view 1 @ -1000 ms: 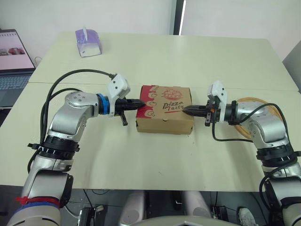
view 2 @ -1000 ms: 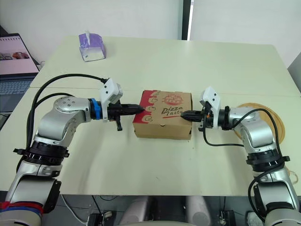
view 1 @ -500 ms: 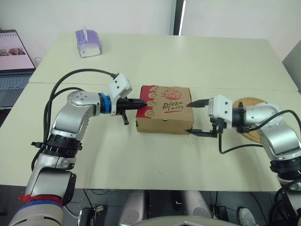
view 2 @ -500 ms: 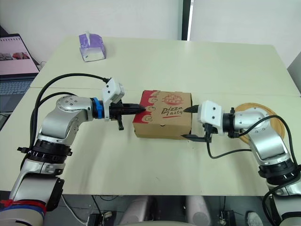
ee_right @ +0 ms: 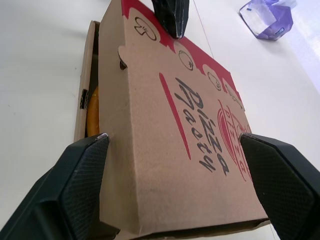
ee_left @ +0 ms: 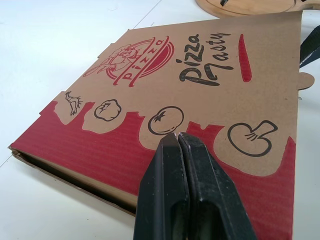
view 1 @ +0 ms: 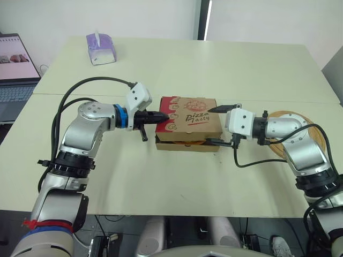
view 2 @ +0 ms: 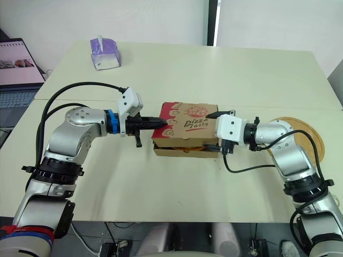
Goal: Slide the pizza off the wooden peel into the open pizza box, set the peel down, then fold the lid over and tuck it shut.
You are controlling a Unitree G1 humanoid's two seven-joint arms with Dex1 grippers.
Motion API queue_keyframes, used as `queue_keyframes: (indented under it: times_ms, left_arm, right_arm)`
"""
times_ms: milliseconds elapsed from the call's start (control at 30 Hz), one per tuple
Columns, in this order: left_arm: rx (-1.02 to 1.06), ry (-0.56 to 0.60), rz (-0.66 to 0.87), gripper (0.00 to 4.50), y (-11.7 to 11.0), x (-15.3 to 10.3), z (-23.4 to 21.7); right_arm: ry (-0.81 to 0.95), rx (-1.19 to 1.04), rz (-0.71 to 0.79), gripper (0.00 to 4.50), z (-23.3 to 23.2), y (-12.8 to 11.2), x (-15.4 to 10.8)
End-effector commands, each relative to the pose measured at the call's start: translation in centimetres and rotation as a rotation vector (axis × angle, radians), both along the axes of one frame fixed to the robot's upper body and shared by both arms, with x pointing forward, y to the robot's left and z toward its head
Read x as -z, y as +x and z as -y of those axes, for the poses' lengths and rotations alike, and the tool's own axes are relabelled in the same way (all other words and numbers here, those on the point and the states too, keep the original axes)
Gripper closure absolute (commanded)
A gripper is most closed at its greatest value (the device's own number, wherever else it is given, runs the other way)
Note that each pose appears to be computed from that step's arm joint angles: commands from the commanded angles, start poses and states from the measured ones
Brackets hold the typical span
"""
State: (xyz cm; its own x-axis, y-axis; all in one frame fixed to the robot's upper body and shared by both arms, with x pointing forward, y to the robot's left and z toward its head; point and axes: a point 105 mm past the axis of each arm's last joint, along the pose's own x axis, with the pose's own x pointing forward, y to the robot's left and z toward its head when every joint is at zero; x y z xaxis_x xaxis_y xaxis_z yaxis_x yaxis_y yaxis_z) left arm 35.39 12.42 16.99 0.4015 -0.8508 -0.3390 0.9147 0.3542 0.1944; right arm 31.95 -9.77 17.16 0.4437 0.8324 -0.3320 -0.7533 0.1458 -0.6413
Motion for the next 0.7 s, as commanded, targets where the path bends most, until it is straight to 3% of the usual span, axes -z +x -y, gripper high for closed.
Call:
queue_keyframes:
  times_ms: [33,467,700]
  left_arm:
    - [0.024,0.011,0.045,4.50,-0.1,-0.8,0.4]
    - [0.055,0.104,0.043,4.50,-0.5,1.4,0.4]
    - [0.048,0.109,0.053,4.50,-0.3,1.3,0.1]
  right_arm:
    - [0.020,0.029,0.050,0.04,0.4,0.3,-1.6]
    - [0.014,0.058,-0.013,0.04,0.2,0.4,1.6]
    - [0.167,-0.069,-0.158,0.04,-0.4,-2.0,-0.2]
